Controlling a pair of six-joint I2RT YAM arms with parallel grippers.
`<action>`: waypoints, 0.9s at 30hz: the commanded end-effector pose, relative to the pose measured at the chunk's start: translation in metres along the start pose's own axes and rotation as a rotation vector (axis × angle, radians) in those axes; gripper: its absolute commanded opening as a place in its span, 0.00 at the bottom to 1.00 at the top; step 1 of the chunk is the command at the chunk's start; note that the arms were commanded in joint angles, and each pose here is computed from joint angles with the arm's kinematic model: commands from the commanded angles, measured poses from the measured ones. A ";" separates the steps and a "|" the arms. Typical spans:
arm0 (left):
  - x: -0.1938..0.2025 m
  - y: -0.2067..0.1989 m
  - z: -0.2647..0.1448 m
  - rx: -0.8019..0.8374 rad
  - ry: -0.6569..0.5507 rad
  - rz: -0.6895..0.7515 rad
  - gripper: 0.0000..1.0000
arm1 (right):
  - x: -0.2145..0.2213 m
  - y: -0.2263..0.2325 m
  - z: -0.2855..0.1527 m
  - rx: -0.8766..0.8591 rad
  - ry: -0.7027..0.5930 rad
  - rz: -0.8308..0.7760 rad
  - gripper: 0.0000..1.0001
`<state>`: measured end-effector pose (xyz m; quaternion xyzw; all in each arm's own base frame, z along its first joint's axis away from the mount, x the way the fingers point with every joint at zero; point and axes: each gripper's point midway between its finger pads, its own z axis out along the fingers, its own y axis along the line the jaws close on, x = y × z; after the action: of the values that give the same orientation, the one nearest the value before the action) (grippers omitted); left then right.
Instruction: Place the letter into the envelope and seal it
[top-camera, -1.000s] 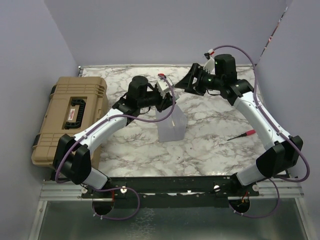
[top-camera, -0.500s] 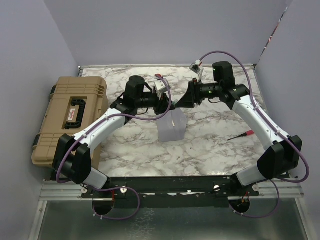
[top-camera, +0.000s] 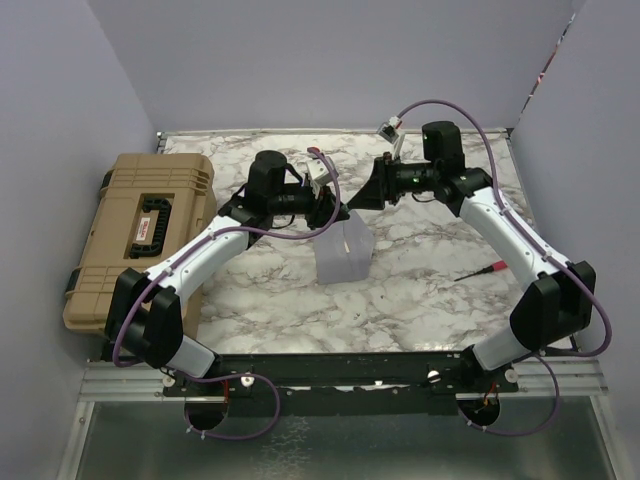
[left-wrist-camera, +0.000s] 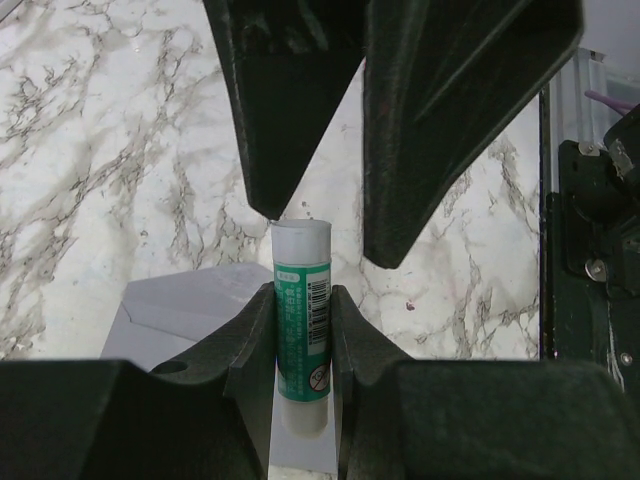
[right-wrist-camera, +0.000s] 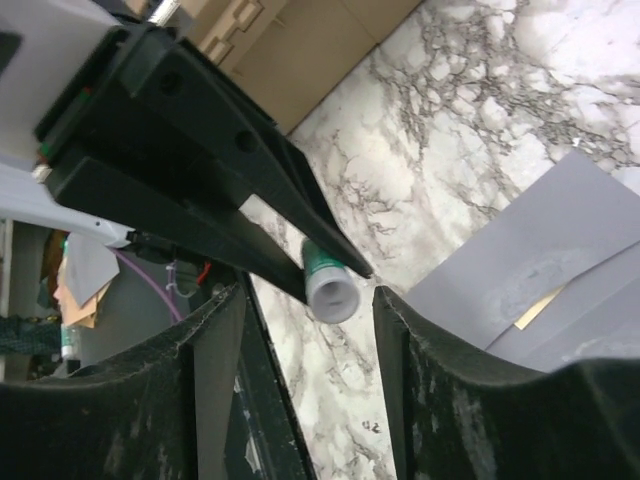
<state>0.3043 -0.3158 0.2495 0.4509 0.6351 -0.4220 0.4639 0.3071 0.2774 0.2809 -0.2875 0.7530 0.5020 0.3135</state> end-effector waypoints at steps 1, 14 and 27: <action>-0.019 -0.010 -0.005 0.036 -0.042 0.041 0.00 | -0.004 -0.019 0.002 0.092 0.002 0.002 0.61; -0.021 -0.010 -0.003 0.041 -0.045 0.044 0.00 | 0.003 0.010 0.005 -0.112 0.025 -0.019 0.26; -0.025 -0.009 -0.001 0.058 -0.046 0.076 0.00 | -0.007 -0.014 0.020 -0.020 0.009 0.097 0.18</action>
<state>0.3050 -0.3114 0.2489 0.4508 0.6376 -0.4229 0.4599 0.3176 0.2842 0.2646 -0.2697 0.7621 0.5205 0.2747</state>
